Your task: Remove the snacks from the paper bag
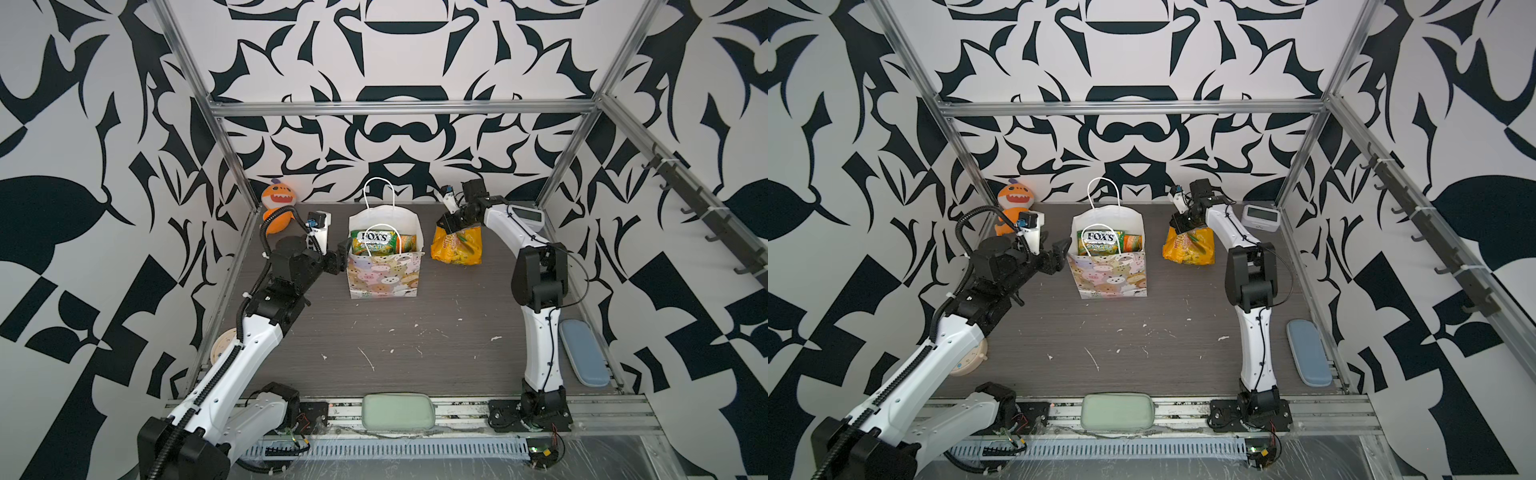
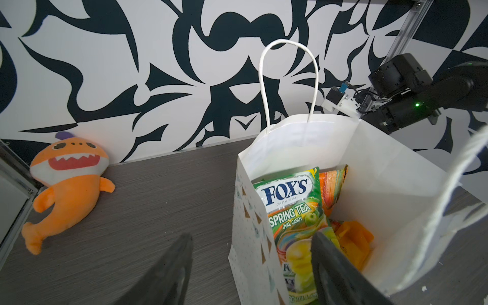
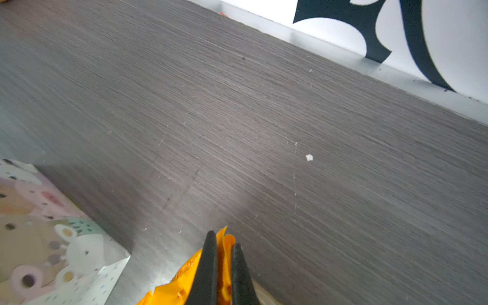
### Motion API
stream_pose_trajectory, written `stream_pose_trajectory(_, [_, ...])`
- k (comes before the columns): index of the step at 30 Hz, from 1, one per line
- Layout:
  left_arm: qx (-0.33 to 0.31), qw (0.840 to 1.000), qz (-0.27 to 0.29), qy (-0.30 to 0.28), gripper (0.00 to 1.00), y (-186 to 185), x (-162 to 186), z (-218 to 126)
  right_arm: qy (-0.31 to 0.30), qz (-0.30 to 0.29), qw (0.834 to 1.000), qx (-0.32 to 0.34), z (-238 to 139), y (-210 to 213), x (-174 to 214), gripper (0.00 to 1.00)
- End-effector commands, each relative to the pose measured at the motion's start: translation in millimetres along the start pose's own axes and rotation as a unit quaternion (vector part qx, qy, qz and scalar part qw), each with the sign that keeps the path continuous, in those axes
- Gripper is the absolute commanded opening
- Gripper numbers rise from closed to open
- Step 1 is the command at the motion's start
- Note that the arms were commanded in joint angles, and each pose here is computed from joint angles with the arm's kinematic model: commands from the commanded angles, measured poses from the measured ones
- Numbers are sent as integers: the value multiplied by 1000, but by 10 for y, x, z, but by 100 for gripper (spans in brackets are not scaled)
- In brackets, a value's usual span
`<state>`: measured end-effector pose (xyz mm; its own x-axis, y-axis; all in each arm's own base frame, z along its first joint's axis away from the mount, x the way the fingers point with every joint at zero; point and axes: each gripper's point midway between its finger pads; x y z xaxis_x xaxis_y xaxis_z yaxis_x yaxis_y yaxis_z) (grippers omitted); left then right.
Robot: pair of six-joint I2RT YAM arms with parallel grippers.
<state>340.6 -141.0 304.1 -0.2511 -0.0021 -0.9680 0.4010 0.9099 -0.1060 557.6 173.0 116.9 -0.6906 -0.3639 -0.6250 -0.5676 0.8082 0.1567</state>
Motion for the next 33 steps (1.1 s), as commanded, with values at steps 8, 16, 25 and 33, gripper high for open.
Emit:
stream_pose_trajectory(8, [-2, 1000, -3, 5, 73, 8, 41, -22, -65, -1, 998, 26, -379, 44, -580, 48])
stream_pose_trajectory(16, [-6, 1000, -6, 2, 74, 24, 70, -35, -100, 60, 989, 87, -1016, 38, -755, 55])
stream_pose_trajectory(25, [-6, 1000, -4, 3, 74, 26, 65, -16, 6, 145, 972, 183, -825, -275, 133, 63])
stream_pose_trajectory(33, [-5, 1000, -5, 3, 74, 20, 53, 0, 55, 173, 966, 184, -556, -364, 429, 64])
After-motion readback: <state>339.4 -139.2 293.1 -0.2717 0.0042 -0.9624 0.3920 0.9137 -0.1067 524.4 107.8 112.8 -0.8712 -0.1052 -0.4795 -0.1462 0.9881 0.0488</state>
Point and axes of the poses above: each gripper's point midway between its finger pads, its own z axis out along the fingers, its own y axis along the line the jaws close on, x = y × z, and after that the axes turned 2 degrees about -z, right-handed
